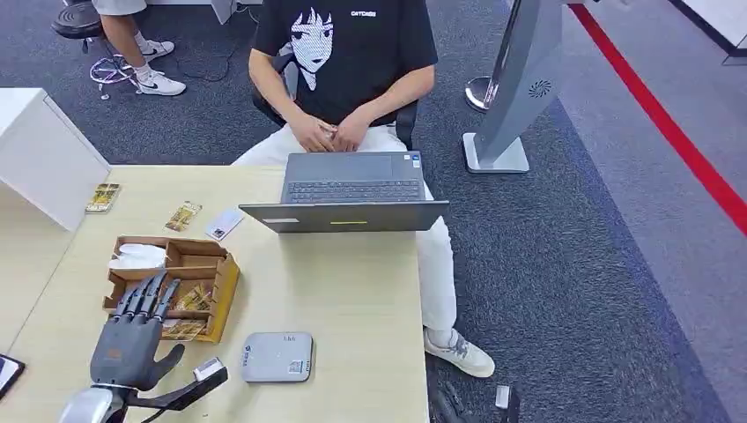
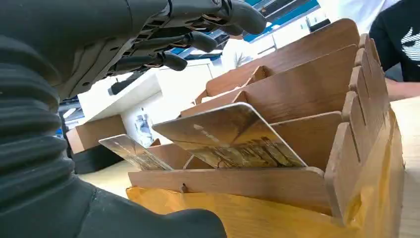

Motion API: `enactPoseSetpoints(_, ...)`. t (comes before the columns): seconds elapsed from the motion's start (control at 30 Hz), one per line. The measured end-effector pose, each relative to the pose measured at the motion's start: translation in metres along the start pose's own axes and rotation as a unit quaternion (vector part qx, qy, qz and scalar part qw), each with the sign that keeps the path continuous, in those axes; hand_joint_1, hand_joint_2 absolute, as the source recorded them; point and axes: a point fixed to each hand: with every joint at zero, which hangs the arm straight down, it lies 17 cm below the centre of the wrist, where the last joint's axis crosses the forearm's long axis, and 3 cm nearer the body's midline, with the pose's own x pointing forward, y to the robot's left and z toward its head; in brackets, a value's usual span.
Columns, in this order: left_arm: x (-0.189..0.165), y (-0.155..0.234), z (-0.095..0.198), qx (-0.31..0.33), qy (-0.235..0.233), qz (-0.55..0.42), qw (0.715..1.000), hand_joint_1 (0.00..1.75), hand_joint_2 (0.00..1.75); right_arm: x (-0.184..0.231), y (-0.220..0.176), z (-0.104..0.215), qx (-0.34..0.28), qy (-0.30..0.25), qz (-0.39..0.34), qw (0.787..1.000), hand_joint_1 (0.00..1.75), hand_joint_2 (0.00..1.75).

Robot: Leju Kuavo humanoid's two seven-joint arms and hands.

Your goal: Pass the card to the sensor for recognition and then transmit it.

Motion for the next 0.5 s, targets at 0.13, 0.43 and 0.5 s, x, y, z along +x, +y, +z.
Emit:
enactPoseSetpoints(0.13, 0.0027, 0.0009, -0.0007, 0.003, -0.003, 0.002, 1.000, 0.00, 1.75, -0.0002, 0.0008, -0.0002, 0.001, 0.001, 0.001, 1.000, 0.00, 1.75)
enactPoseSetpoints(0.43, 0.0039, 0.0012, -0.0011, 0.004, -0.003, 0.004, 1.000, 0.00, 1.75, -0.0002, 0.0010, -0.0003, 0.001, 0.001, 0.001, 1.000, 0.00, 1.75)
enactPoseSetpoints(0.5, 0.0046, 0.0013, -0.0014, 0.004, -0.003, 0.004, 1.000, 0.00, 1.75, -0.0002, 0.0010, -0.0003, 0.001, 0.001, 0.001, 1.000, 0.00, 1.75)
